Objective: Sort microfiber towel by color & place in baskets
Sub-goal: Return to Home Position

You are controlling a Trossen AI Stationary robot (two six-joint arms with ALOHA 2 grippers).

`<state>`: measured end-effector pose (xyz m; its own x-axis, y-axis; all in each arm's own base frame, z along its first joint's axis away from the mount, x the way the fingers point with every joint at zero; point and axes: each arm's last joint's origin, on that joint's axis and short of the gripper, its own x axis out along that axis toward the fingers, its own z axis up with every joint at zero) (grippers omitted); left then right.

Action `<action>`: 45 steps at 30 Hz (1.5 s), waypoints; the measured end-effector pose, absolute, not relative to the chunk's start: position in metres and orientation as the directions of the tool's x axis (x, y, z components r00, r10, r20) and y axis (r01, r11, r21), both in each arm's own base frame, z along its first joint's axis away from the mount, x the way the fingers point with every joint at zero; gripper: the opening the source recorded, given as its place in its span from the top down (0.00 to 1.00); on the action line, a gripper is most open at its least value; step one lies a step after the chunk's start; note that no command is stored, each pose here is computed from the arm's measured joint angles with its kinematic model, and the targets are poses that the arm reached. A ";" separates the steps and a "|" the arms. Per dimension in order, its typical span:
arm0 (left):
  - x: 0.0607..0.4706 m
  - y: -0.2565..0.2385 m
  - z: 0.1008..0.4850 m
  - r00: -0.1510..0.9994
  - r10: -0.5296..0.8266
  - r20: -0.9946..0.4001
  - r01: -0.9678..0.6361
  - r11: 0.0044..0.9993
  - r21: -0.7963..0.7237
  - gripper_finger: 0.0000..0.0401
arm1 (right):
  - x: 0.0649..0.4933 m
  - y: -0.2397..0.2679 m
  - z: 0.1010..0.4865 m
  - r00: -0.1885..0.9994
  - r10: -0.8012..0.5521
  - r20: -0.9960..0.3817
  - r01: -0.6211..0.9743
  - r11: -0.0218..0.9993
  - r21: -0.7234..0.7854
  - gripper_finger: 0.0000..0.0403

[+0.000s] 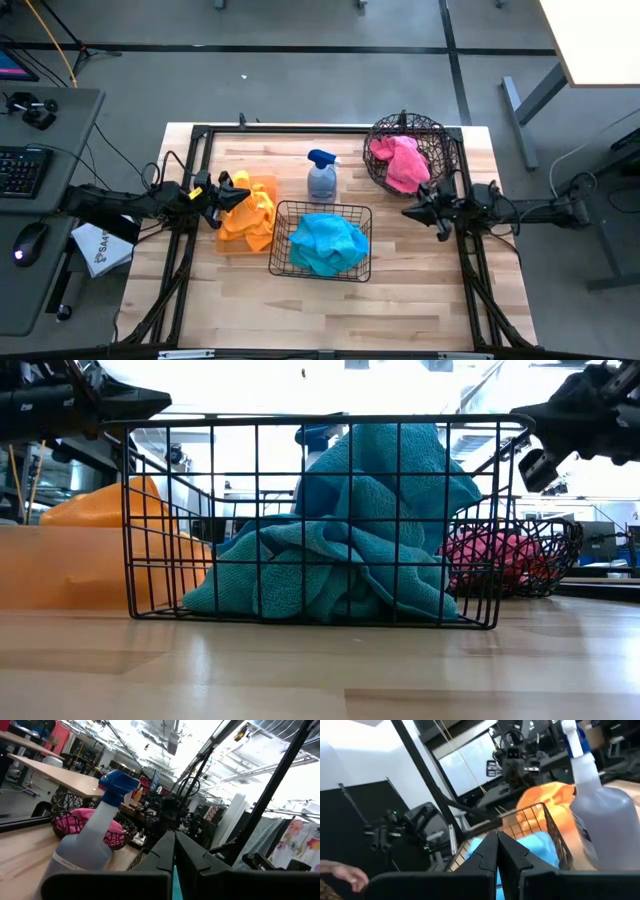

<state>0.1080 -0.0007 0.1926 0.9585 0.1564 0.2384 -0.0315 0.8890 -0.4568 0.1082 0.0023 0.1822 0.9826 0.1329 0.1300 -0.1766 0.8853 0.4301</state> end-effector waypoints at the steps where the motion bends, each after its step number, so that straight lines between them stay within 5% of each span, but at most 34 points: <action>1: 0.108 -0.001 0.193 0.958 0.156 0.238 -0.032 0.889 -0.457 1.00 | 0.107 0.002 0.180 0.985 0.123 0.121 -0.164 0.889 0.428 1.00; 6: 0.108 -0.001 0.193 0.958 0.157 0.238 -0.032 0.889 -0.457 1.00 | 0.104 0.001 0.179 0.991 0.071 0.114 -0.108 0.924 0.367 1.00; 17: 0.108 -0.001 0.193 0.958 0.156 0.239 -0.031 0.889 -0.456 1.00 | 0.104 0.000 0.160 0.995 0.063 -0.077 -0.016 0.866 0.500 1.00; 32: 0.097 0.000 0.190 0.961 0.157 0.228 -0.037 0.889 -0.456 1.00 | 0.097 0.001 0.172 0.997 0.061 0.056 -0.080 0.869 0.489 1.00; 45: 0.096 -0.001 0.172 0.989 0.138 0.058 -0.100 0.897 -0.431 1.00 | 0.097 0.001 0.169 0.998 0.062 0.029 -0.069 0.868 0.491 1.00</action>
<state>0.0965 -0.0011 0.1722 0.9888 0.1377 0.0577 -0.0997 0.8967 -0.4313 0.0974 0.0006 0.1688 0.9976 0.0624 0.0293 -0.0688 0.8682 0.4914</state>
